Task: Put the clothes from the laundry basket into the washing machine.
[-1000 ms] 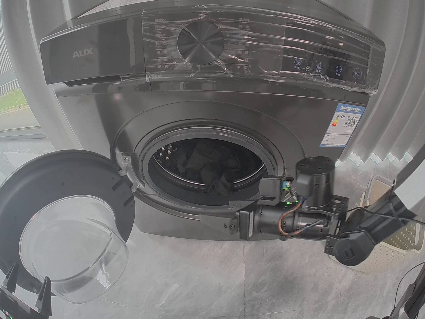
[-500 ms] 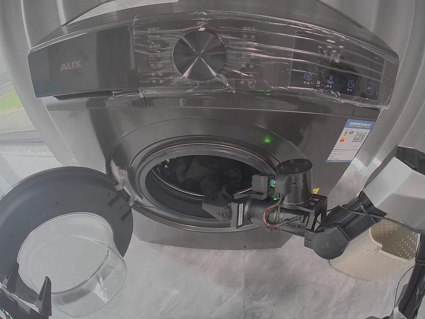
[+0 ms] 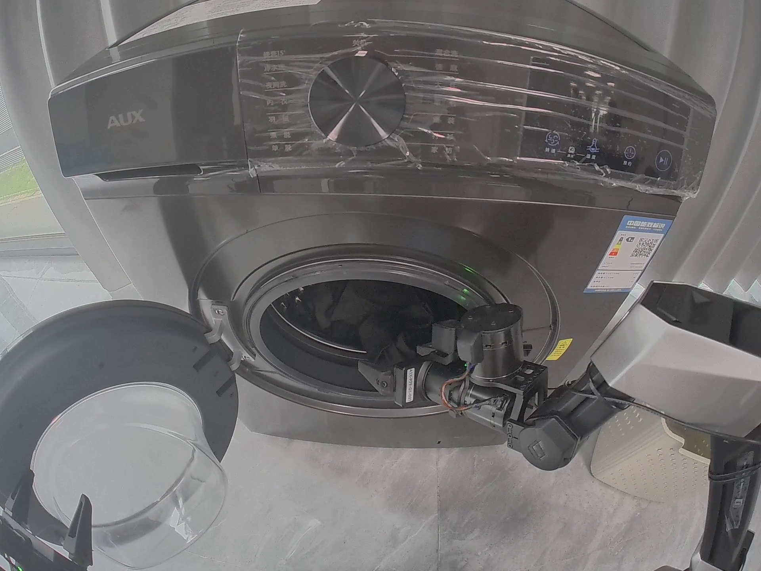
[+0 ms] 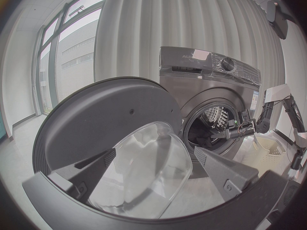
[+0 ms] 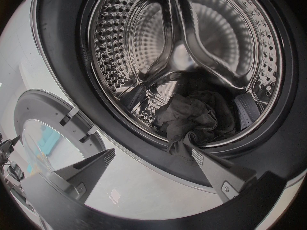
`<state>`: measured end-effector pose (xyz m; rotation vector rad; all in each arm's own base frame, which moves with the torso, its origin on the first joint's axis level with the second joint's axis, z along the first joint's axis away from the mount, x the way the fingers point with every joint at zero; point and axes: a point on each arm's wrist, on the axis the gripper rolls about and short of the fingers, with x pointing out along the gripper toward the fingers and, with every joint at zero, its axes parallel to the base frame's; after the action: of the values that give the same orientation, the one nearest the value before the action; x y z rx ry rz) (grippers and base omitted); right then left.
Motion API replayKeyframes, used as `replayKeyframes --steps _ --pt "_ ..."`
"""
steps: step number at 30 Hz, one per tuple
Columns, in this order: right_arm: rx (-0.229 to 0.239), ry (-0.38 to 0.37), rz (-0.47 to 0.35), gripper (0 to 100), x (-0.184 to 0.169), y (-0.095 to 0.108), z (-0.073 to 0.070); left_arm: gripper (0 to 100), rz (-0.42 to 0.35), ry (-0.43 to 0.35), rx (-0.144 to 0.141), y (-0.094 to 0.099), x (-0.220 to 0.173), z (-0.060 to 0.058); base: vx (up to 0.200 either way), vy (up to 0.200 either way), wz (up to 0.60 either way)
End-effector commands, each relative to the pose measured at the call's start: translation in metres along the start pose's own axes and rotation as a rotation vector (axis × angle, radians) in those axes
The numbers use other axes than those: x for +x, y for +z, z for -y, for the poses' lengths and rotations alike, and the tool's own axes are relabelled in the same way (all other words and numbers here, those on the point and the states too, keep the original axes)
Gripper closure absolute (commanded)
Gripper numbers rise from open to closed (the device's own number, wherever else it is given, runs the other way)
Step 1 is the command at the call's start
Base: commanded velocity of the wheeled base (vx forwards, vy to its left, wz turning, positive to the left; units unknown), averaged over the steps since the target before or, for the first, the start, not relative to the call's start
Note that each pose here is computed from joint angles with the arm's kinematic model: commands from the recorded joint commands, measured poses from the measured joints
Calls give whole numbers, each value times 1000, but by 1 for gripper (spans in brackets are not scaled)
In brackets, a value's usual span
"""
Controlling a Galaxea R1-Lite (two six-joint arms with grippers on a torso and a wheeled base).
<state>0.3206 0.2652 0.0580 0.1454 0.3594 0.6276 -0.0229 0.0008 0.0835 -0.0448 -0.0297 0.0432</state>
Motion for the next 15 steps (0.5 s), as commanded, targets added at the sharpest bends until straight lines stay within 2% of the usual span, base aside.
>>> replayKeyframes --steps 1,4,12,15 --pt "-4 -1 -25 0 11 -14 -2 0 -6 2 0 -5 0 0 0 0 0" --pt "-2 -2 -28 0 16 -18 -2 0 -4 1 0 -5 0 0 0 0 0" --pt "0 -77 33 0 41 -25 1 0 -6 2 0 -5 0 0 0 0 0" --pt "0 -84 37 0 46 -28 2 0 -6 2 0 -5 0 0 0 0 0"
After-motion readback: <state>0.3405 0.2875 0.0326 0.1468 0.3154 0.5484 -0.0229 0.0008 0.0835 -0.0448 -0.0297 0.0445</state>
